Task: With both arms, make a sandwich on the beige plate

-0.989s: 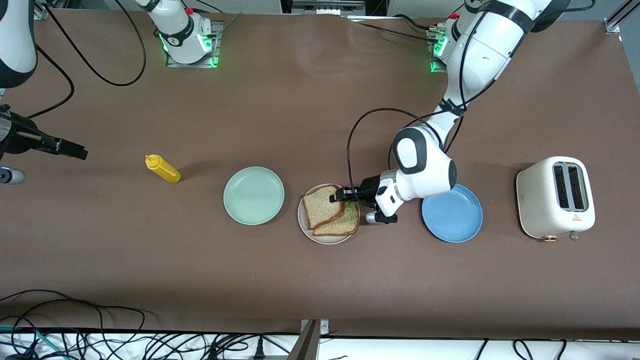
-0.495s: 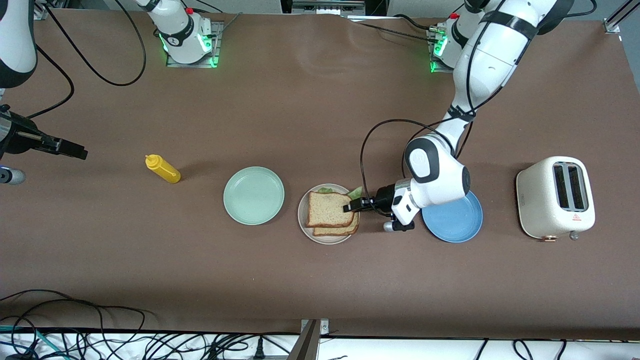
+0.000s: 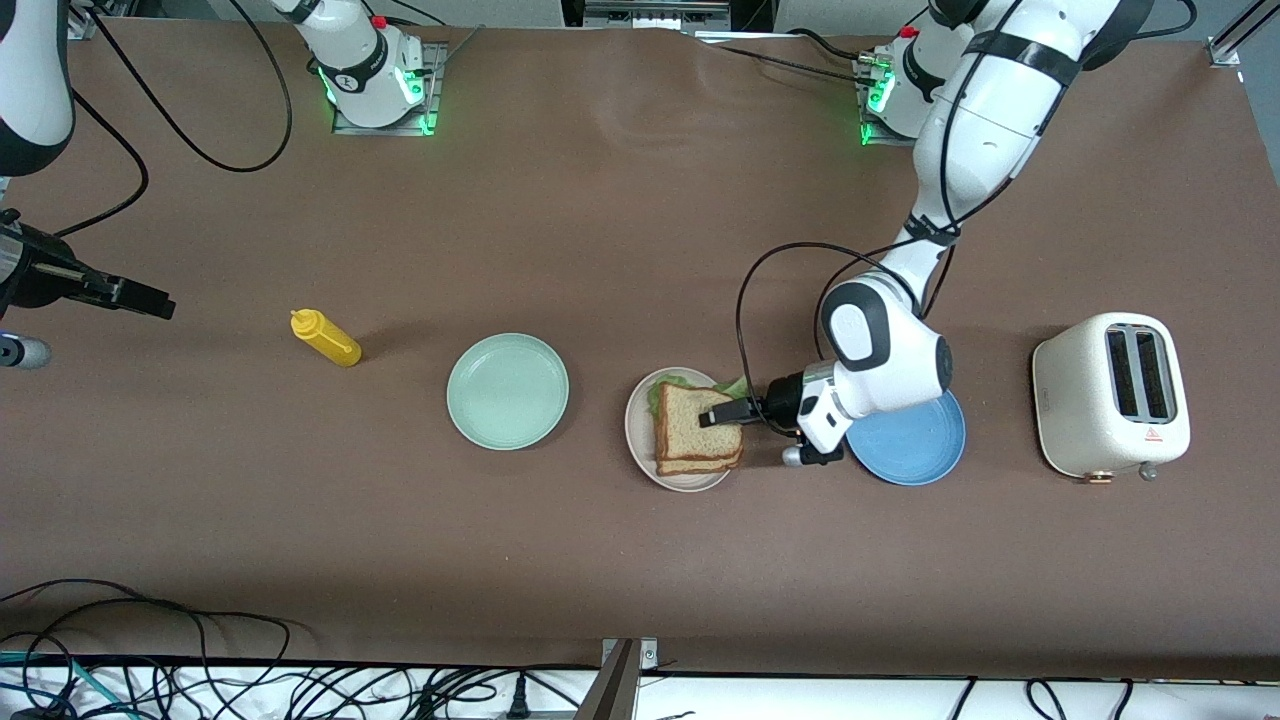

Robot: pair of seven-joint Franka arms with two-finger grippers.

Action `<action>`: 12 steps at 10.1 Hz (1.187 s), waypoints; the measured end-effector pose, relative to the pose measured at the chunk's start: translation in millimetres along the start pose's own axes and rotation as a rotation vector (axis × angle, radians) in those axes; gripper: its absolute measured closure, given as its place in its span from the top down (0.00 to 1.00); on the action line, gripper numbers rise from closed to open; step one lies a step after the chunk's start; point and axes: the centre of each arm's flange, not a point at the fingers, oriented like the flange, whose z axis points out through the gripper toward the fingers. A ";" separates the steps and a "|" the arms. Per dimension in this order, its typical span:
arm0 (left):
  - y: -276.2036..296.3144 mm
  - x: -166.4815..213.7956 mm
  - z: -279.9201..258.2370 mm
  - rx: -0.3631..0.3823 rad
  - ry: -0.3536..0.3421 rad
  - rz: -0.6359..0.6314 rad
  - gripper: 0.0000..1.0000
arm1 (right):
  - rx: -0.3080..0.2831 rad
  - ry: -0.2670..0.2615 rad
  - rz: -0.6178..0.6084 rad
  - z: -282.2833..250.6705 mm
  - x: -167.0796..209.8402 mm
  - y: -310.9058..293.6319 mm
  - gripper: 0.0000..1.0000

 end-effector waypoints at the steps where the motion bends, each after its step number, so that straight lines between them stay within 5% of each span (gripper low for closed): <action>1: 1.0 7.3 -12.7 -0.004 0.018 0.005 1.00 | 0.000 0.000 0.000 0.0 0.0 0.0 1.00; 6: 23.3 19.4 -50.5 0.116 0.040 0.198 1.00 | 0.000 0.000 0.000 0.0 0.0 -0.1 1.00; 10: 25.2 35.4 -218.5 0.260 0.186 0.312 1.00 | 0.000 0.000 0.000 0.1 0.1 0.2 1.00; 12: 36.2 2.3 -268.3 0.394 0.168 0.428 1.00 | 0.000 0.000 0.000 0.3 0.1 0.2 1.00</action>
